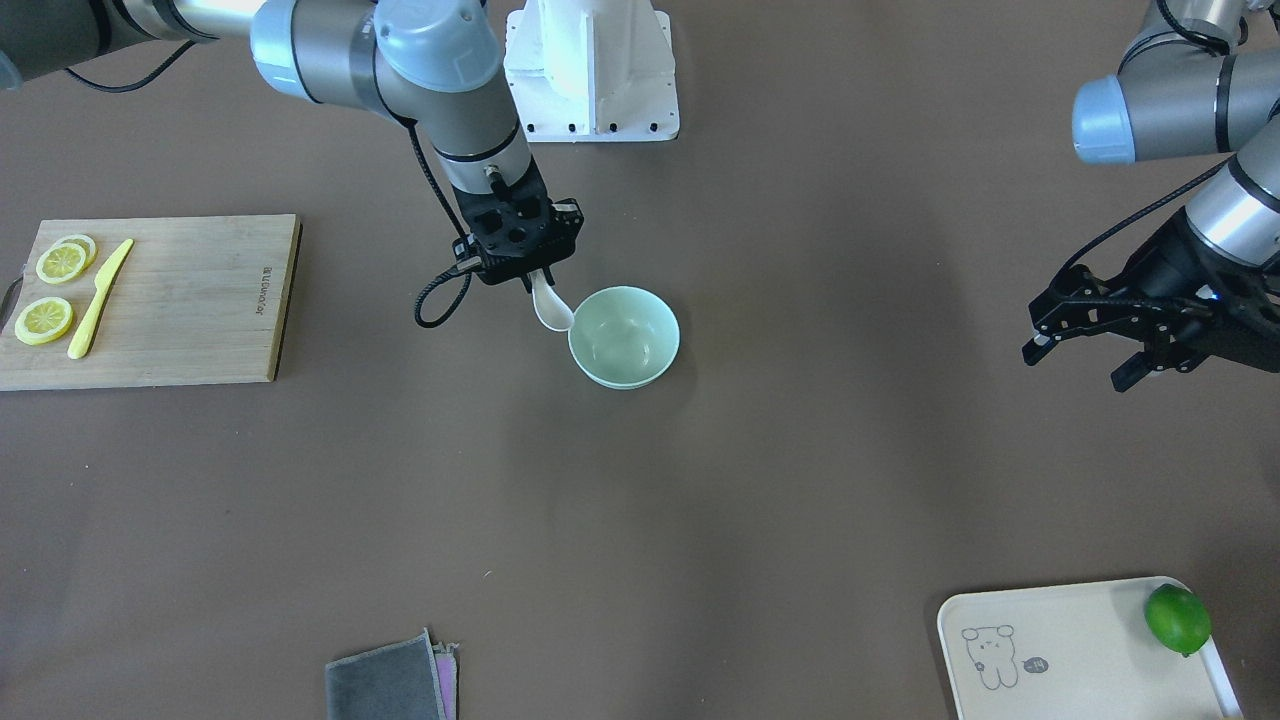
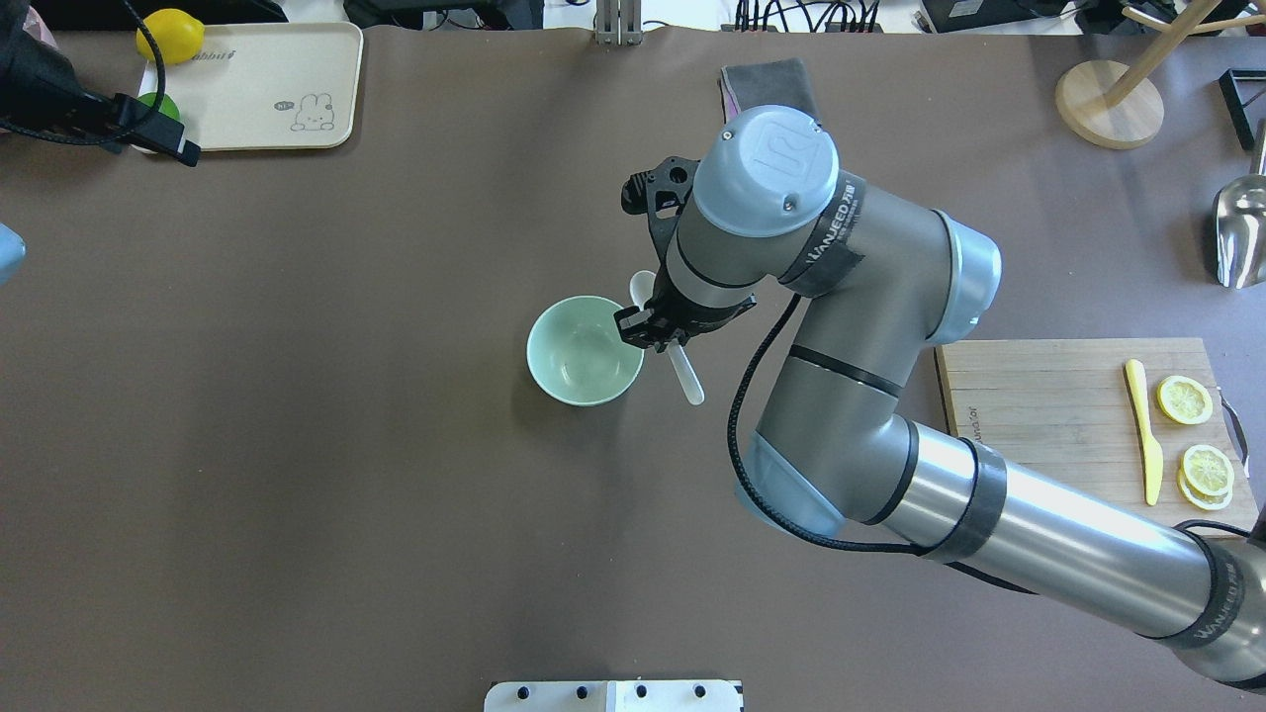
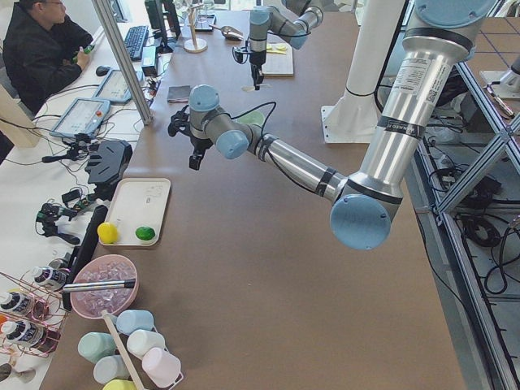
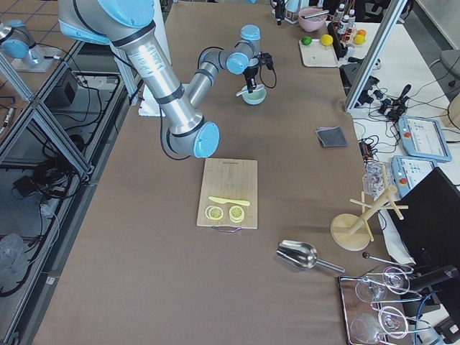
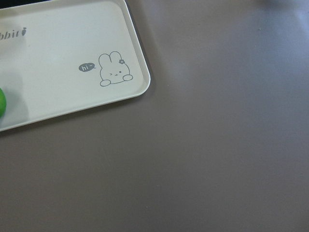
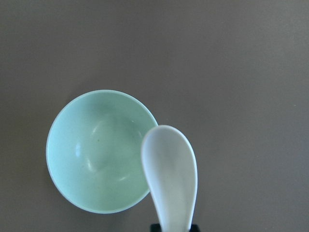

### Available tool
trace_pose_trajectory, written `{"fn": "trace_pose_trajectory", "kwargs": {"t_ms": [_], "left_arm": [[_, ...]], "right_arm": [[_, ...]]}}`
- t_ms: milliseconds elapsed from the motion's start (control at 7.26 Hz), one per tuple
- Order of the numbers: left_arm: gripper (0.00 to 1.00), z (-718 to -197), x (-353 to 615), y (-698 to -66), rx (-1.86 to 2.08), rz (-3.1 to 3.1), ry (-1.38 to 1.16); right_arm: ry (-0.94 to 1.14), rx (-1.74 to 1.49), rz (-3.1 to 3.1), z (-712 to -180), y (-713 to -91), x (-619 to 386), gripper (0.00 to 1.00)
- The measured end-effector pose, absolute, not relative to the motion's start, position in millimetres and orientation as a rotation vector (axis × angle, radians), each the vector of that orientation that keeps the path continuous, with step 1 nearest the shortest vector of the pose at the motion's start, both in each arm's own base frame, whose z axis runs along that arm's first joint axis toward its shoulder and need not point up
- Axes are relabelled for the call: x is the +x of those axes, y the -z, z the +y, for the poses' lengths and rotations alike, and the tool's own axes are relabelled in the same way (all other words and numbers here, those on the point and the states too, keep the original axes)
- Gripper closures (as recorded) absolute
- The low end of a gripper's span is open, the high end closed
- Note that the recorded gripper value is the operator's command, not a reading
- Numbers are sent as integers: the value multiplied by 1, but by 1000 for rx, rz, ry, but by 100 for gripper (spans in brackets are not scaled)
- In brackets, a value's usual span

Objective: Place spoon in bowl
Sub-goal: 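Carry the white spoon over the bowl with the right gripper while the left arm withdraws, then lower the spoon into the bowl and open the right gripper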

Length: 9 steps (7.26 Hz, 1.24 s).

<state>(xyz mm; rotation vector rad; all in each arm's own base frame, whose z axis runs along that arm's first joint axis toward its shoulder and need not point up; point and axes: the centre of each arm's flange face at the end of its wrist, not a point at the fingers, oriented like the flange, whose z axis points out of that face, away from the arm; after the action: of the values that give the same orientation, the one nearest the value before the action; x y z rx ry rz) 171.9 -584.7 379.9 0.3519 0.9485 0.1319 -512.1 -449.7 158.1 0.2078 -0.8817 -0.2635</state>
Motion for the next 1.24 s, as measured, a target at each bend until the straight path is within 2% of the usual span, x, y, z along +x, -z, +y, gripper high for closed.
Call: {"fn": "trace_pose_trajectory", "kwargs": {"t_ms": [551, 1239], "left_arm": [[2, -596, 156, -396, 334, 932, -91], [2, -609, 151, -408, 318, 921, -68]], "right_arm": [[218, 201, -836, -472, -115, -581, 100], [230, 201, -789, -474, -141, -613, 100]]}}
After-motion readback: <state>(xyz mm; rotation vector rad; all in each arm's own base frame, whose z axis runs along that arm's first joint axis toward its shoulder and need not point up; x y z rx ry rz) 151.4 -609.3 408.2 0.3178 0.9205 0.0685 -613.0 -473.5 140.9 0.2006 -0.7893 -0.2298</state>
